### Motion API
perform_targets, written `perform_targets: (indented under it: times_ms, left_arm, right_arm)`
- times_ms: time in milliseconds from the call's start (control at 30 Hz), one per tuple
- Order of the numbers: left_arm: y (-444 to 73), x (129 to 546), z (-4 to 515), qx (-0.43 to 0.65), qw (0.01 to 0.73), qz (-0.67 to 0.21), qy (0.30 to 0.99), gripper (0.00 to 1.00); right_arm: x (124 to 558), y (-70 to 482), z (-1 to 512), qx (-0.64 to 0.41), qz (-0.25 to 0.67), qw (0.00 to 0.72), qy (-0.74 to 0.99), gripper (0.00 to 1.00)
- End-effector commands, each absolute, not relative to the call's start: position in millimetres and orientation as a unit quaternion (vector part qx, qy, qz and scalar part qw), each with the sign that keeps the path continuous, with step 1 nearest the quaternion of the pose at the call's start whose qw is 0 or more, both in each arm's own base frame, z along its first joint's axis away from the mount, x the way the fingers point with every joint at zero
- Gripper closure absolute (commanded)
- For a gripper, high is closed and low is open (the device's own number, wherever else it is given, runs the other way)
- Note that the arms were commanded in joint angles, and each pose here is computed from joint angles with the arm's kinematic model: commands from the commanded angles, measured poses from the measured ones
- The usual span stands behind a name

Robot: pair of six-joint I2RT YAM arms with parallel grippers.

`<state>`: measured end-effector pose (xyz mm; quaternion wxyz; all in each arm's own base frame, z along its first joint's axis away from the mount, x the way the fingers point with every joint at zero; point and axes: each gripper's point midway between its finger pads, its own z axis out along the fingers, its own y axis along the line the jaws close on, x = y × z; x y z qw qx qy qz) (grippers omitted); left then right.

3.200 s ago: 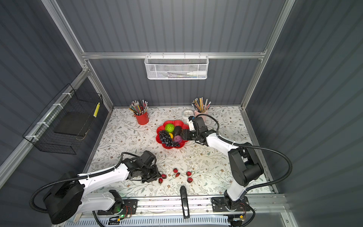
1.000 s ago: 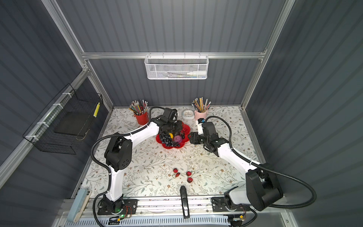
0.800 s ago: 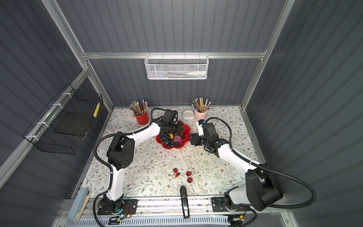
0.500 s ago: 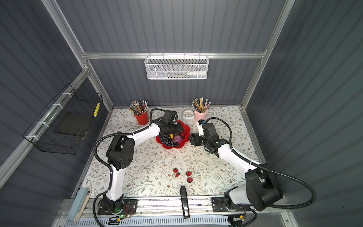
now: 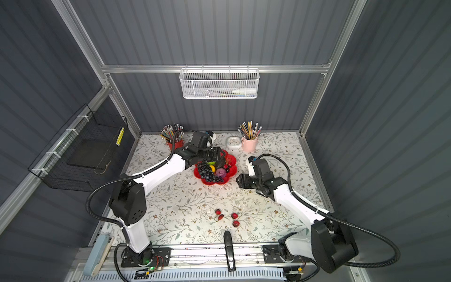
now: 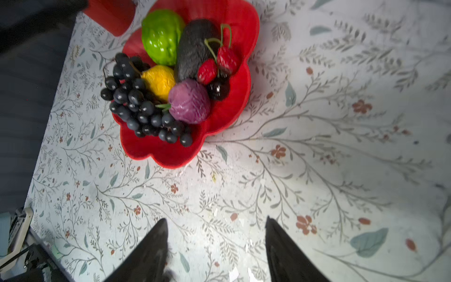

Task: Place and organize the fake fruits in the fruit bowl
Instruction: 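Raise the left gripper while the right gripper reaches down to the remaining red cherries, then grasp a red cherry pair with the right gripper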

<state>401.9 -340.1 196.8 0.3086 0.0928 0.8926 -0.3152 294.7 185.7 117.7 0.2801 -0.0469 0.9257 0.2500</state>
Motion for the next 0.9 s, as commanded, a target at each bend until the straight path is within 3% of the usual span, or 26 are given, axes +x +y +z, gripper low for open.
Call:
perform_targets:
  times_ms: [0, 300, 433, 700, 867]
  left_arm:
    - [-317.2, 379.1, 177.9, 0.093, 0.287, -0.288, 0.909, 0.47]
    - [-272.8, 336.1, 167.2, 0.058, 0.279, -0.262, 0.922, 0.41]
    - [-266.8, 332.4, 163.5, 0.051, 0.279, -0.254, 0.924, 0.4]
    - [-269.8, 333.0, 160.0, 0.052, 0.274, -0.259, 0.925, 0.4]
    - [-269.2, 331.3, 157.8, 0.049, 0.27, -0.259, 0.926, 0.41]
  right_arm:
    - [251.9, 185.3, 85.6, -0.028, 0.239, 0.202, 0.949, 0.36]
    - [181.3, 188.2, 49.5, 0.001, 0.258, 0.108, 0.96, 0.36]
    - [170.4, 189.7, 42.3, 0.001, 0.27, 0.092, 0.959, 0.47]
    - [170.7, 199.9, 32.2, -0.011, 0.282, 0.07, 0.957, 0.56]
    - [175.9, 205.1, 30.7, -0.022, 0.283, 0.069, 0.956, 0.68]
